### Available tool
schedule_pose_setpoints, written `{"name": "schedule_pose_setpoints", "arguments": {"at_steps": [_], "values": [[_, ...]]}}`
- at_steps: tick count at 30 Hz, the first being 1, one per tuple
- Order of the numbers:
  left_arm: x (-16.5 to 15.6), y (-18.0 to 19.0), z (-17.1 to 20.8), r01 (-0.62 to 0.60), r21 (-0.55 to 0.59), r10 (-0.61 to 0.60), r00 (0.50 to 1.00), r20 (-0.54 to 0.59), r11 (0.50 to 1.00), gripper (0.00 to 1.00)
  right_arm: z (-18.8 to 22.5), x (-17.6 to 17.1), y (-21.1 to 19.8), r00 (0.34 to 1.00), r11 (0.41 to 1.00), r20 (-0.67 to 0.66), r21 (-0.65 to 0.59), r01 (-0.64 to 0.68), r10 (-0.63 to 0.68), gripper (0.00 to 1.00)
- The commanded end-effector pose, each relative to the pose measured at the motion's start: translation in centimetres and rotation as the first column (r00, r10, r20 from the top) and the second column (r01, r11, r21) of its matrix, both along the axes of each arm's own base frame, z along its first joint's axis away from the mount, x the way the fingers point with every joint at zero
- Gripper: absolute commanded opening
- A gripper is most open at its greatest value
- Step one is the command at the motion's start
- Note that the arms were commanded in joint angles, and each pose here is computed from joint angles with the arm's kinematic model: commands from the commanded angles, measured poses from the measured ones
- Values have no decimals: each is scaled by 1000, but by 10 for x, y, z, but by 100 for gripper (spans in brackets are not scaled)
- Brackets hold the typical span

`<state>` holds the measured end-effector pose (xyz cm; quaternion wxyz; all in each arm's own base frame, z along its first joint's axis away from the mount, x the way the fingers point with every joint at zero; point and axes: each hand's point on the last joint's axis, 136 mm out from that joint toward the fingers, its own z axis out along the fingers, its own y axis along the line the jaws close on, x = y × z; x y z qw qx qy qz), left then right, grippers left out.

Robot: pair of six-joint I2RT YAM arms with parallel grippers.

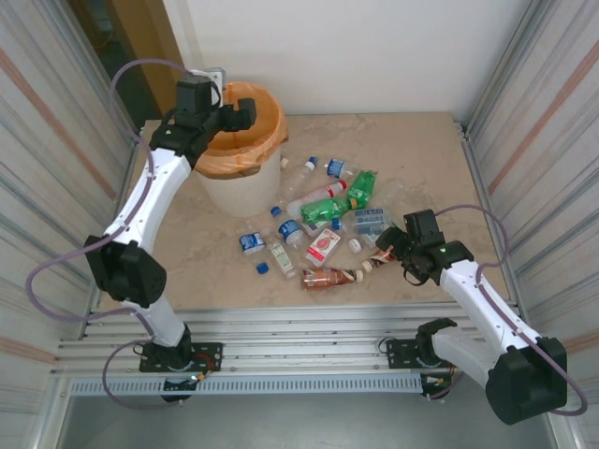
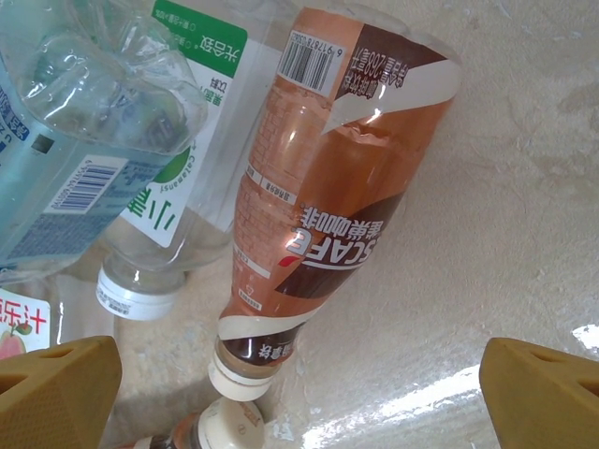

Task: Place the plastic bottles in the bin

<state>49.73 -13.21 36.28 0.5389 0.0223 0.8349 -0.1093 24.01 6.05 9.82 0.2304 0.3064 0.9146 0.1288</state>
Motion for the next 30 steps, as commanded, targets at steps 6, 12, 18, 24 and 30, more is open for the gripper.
{"name": "schedule_pose_setpoints", "arguments": {"at_steps": [6,12,18,24,30], "values": [[-51,-2,44,56,-106,-46,994,96,993,99,-4,0,2,1000,1000,-6,11,19,-19,96],[-86,-13,47,103,-130,-88,989,120,986,99,-14,3,7,999,1000,-36,5,6,-6,93],[-125,-26,41,168,-185,-145,981,132,968,99,-27,8,15,998,1000,-63,-1,-15,15,87],[-157,-28,26,177,-259,-145,980,138,950,99,-40,11,22,995,1000,-94,-1,-23,23,81],[-171,-19,11,140,-307,-107,987,122,941,99,-51,12,26,992,1000,-128,-10,-24,22,77]]}}
